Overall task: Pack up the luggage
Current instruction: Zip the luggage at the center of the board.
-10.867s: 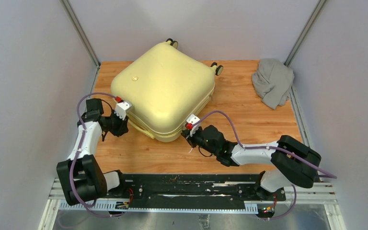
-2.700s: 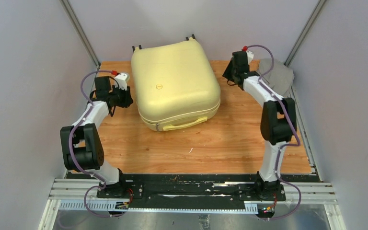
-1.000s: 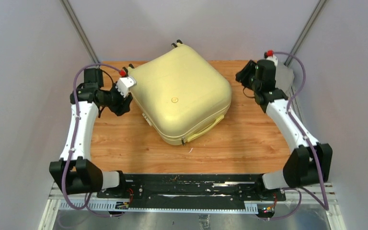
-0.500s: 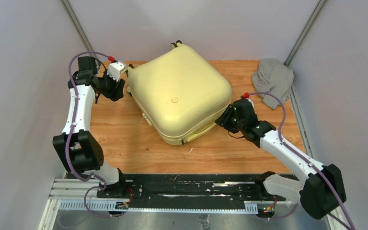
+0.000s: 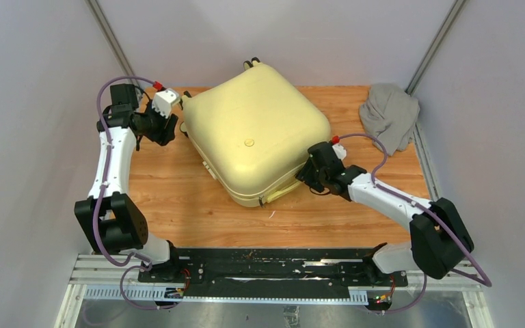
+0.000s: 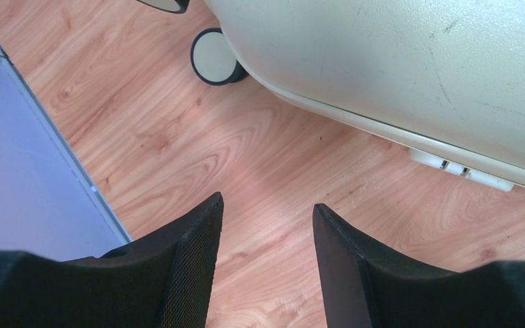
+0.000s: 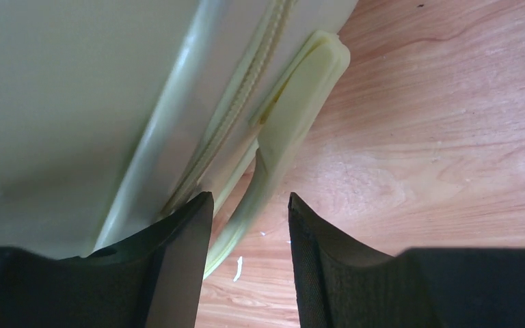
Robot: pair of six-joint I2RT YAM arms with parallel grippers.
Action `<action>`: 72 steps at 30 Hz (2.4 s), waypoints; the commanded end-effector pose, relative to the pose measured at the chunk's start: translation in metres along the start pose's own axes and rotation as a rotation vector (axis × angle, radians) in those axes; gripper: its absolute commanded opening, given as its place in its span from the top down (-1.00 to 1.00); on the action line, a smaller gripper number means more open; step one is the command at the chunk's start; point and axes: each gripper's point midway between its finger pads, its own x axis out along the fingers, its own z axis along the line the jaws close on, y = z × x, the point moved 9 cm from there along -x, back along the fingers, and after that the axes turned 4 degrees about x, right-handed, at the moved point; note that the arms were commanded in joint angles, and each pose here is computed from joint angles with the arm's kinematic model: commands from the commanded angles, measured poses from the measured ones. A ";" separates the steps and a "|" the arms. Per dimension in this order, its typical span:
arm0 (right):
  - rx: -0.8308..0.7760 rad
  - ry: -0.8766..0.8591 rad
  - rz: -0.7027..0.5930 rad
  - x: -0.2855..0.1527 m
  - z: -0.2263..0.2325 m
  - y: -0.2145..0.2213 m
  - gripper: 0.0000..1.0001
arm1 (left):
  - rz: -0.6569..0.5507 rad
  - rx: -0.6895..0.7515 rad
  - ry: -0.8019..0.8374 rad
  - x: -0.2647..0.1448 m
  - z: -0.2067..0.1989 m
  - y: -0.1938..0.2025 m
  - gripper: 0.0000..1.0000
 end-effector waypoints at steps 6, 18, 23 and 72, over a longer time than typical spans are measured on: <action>0.001 0.054 -0.030 0.019 0.004 0.013 0.32 | -0.015 0.029 -0.031 -0.008 -0.002 0.001 -0.15; -0.078 0.166 -0.024 0.020 -0.069 -0.007 1.00 | -0.058 0.060 -0.037 -0.018 -0.003 -0.006 -0.21; -0.131 0.174 -0.079 0.023 -0.077 -0.059 1.00 | -0.035 0.125 -0.047 -0.020 -0.005 0.000 -0.26; -0.360 -0.271 -0.080 0.055 -0.013 -0.158 0.07 | -0.015 0.642 0.106 0.014 0.000 -0.016 0.30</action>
